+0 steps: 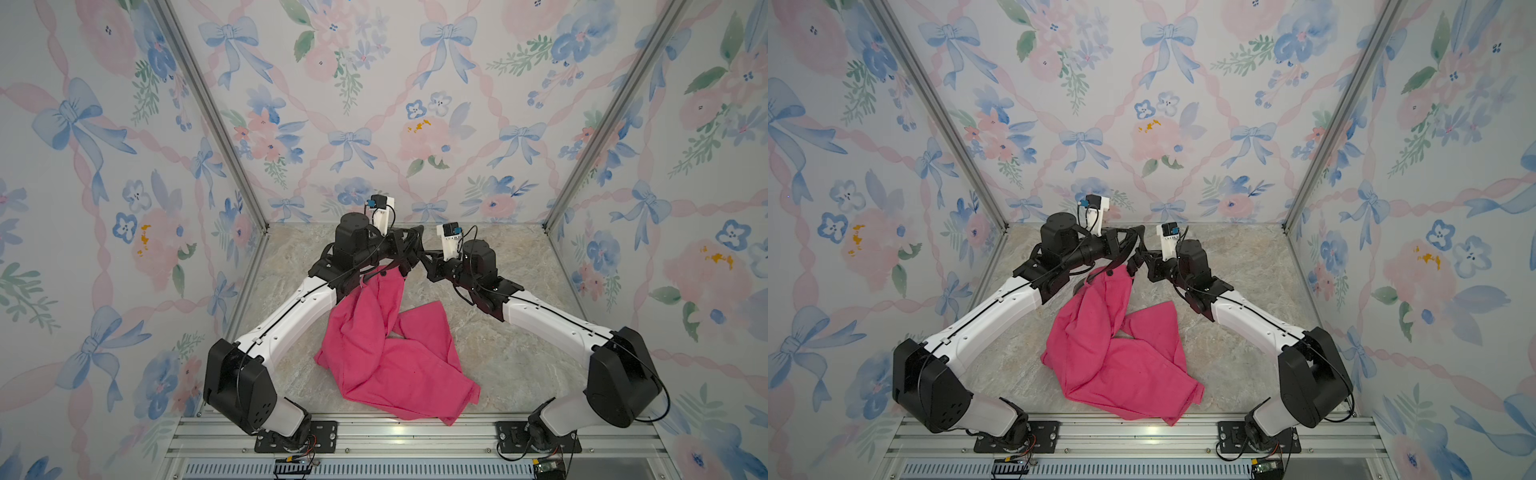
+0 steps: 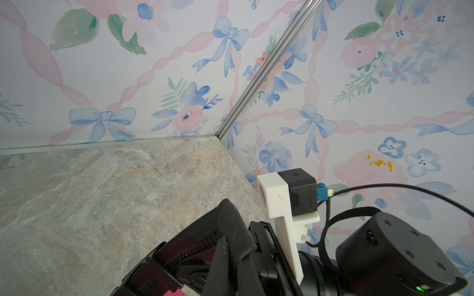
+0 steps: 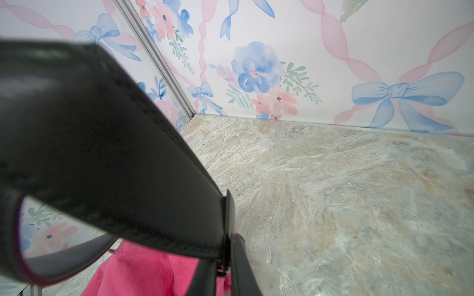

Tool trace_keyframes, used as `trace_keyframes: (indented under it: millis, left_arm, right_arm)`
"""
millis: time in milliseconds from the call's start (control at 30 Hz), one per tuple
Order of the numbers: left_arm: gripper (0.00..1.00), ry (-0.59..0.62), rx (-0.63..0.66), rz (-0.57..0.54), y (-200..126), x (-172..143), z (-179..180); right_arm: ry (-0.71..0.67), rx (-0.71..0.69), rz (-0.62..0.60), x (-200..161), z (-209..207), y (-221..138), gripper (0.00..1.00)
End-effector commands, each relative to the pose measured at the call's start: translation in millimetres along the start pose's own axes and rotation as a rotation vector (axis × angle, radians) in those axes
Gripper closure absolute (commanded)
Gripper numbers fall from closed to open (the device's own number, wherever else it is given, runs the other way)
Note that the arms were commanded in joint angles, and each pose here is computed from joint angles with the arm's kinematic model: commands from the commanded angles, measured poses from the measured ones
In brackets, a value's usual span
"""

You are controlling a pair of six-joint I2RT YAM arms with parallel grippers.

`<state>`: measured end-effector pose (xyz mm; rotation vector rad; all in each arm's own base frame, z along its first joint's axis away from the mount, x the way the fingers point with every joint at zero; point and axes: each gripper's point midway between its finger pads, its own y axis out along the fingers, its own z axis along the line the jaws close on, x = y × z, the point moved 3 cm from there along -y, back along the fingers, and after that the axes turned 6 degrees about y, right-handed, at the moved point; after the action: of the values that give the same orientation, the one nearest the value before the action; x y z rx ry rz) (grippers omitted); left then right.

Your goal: Remove the belt from the trousers

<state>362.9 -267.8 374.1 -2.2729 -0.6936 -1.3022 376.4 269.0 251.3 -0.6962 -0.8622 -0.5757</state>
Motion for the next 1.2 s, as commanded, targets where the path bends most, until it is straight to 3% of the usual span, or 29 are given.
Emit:
trace_keyframes:
  millis: [0,267,367,567,800,1100,1167]
  left_arm:
    - [1.00,0.374,-0.485,-0.746,-168,180,-179]
    - [1.00,0.375,-0.500,-0.768,-176,186,-184]
    - [1.00,0.376,-0.500,-0.775,-178,188,-184]
    - [1.00,0.371,-0.503,-0.786,-182,191,-185]
    - [1.00,0.366,-0.521,-0.798,-186,195,-189]
    - [1.00,0.356,-0.534,-0.806,-187,198,-190]
    - [1.00,0.354,-0.540,-0.805,-186,198,-190]
  right_arm:
    - [0.134,-0.449,0.616,-176,-114,-28,0.87]
    - [0.141,-0.453,0.623,-182,-116,-27,0.87]
    - [0.139,-0.453,0.626,-183,-117,-28,1.00]
    - [0.143,-0.461,0.629,-186,-120,-28,1.00]
    - [0.148,-0.458,0.643,-192,-121,-27,0.87]
    - [0.150,-0.455,0.658,-197,-123,-27,0.84]
    - [0.149,-0.451,0.661,-198,-123,-26,0.89]
